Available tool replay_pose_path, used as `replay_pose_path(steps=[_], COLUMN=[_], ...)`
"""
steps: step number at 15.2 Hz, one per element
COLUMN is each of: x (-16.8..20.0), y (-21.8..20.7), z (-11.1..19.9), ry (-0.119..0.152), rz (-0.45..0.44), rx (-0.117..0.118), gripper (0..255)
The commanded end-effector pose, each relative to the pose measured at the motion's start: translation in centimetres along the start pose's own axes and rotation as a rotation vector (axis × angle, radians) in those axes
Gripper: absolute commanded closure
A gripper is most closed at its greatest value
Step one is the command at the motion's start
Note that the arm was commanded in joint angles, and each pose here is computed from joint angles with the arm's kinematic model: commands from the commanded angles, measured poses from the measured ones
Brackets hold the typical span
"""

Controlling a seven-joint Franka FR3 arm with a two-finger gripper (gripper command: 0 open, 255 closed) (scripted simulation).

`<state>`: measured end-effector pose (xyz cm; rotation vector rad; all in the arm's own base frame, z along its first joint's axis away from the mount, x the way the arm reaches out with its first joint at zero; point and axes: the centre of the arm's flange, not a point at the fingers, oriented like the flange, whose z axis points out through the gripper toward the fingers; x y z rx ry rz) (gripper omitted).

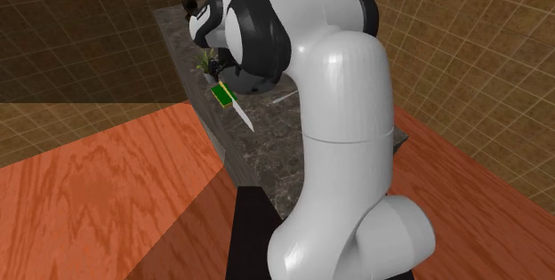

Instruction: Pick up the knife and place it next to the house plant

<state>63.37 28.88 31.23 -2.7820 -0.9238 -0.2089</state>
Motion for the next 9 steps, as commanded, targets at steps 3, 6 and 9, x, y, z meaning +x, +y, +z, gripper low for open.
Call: replay_pose_path(steps=[3,6,9], x=[-3.0,-3.7,-3.9], y=[2.5,2.7,2.7], z=[6.5,8.6,10.1], ry=[-0.11,-0.128,-0.128], rz=[0.048,0.055,0.055], rx=[0.044,0.053,0.053], gripper=[0,0,0])
